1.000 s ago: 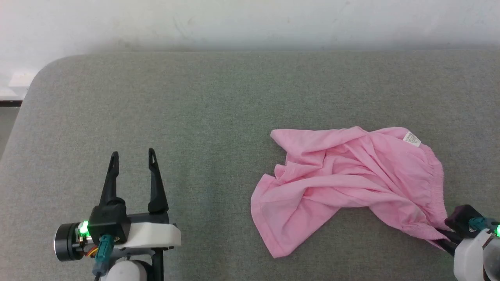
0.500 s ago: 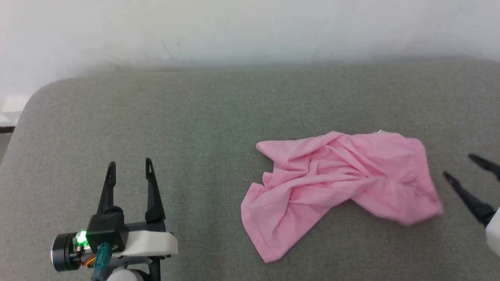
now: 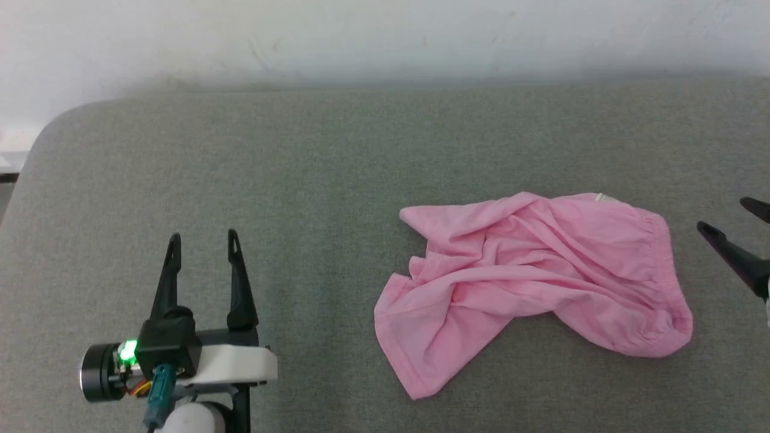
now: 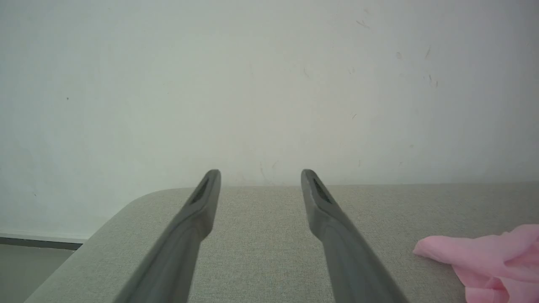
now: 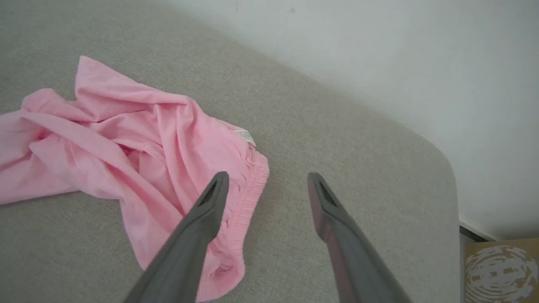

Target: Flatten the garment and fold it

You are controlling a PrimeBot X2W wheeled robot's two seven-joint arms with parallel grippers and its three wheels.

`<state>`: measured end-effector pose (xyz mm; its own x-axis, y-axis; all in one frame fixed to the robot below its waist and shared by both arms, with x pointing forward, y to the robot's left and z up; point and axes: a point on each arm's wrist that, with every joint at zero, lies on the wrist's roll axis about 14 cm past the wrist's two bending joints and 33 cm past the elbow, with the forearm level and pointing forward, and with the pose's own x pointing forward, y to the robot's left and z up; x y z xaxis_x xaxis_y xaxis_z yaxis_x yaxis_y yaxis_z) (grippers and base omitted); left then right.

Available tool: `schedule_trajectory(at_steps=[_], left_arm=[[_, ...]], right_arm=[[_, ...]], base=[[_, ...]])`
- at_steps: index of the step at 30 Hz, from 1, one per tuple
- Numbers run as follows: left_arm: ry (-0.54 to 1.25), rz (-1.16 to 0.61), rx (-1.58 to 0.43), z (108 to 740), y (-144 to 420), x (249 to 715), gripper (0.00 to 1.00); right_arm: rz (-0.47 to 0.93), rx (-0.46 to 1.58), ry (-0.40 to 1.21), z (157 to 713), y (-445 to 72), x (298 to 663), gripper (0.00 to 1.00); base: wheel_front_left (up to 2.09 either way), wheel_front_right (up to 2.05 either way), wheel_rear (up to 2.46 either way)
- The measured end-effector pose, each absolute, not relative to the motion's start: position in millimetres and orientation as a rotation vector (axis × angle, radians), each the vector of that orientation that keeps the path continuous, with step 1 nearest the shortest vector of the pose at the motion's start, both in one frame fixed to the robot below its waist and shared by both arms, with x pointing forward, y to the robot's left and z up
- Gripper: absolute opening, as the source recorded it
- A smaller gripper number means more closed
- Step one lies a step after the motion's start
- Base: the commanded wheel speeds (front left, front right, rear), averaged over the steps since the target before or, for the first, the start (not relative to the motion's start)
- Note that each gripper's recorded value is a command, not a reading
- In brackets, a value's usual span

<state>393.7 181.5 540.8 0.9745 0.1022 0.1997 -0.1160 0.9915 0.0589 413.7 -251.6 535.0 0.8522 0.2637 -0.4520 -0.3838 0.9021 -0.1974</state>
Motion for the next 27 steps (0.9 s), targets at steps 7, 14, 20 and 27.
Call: schedule_trajectory(at_steps=[7,14,20,27], left_arm=[[-0.197,0.099,0.073,537.8,177.9,411.3,1.0],[-0.158,0.125,0.082,522.8,187.4,421.4,1.0],[-0.12,0.149,0.094,509.2,196.2,423.2,1.0],[-0.135,0.145,0.095,513.6,194.8,426.4,1.0]], right_arm=[[0.311,-0.223,0.675,495.2,-250.8,455.9,1.0],[0.311,-0.174,0.854,424.1,-236.6,473.0,1.0],[0.341,-0.184,0.962,375.1,-228.0,463.9,1.0],[0.385,-0.125,0.731,407.0,-213.9,483.6,0.0]], base=[[0.0,0.0,0.0],[0.0,0.0,0.0],[0.0,0.0,0.0],[0.0,0.0,0.0]])
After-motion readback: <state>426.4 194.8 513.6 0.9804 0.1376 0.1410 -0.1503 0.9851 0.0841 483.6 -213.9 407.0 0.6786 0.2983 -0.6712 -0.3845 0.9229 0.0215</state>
